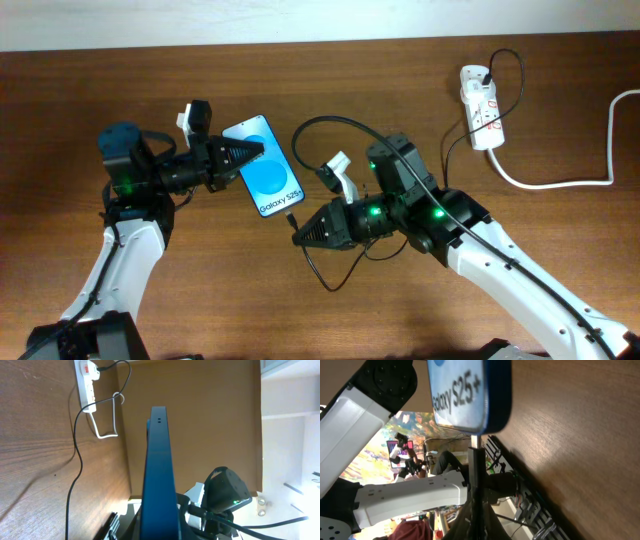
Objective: Plug charger to phone and switch on socket
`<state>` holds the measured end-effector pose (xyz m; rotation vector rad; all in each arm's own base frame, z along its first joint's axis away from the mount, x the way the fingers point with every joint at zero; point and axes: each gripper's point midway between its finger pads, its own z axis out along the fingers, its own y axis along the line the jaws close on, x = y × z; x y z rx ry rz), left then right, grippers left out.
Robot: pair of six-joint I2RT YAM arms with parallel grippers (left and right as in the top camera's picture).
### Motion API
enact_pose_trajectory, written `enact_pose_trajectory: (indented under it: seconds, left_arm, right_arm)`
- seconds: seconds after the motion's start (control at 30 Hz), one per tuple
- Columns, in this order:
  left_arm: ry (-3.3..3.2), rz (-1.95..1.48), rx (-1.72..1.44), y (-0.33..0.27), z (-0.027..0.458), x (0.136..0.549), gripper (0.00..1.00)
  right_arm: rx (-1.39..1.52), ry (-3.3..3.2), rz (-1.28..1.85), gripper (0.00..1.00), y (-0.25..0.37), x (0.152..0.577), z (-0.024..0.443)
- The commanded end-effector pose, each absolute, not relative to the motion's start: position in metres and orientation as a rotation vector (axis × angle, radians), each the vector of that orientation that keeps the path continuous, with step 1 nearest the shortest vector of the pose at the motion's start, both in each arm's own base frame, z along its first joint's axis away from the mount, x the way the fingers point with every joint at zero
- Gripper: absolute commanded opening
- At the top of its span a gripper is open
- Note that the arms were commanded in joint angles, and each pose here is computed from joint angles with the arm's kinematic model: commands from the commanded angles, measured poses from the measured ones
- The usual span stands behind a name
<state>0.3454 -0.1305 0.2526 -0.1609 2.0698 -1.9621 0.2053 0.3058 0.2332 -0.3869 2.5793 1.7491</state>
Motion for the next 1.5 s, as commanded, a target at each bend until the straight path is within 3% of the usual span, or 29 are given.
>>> enact_pose_trajectory:
  seconds: [0.0,0.57,0.77,1.47]
  left_arm:
    - [2.063,-1.966,-0.128,-0.13,0.259,0.344,0.0]
    - [2.063,-1.966,-0.13,-0.13,0.259,0.344,0.0]
    - [2.137,-2.032,-0.291,-0.13,0.243,0.341,0.0]
    - [2.12,-1.998,-0.22,-0.13,0.242,0.341,0.0]
  right_arm:
    - [-0.422,2.574,1.776,0.04,0.307,0.202,0.236]
    - [-0.47,2.553,1.802,0.04,0.307,0.197,0.239]
    - [-0.495,2.538,1.806,0.04,0.307,0.196,0.24]
    - [-0.495,2.548,1.798,0.04,0.306,0.196,0.238]
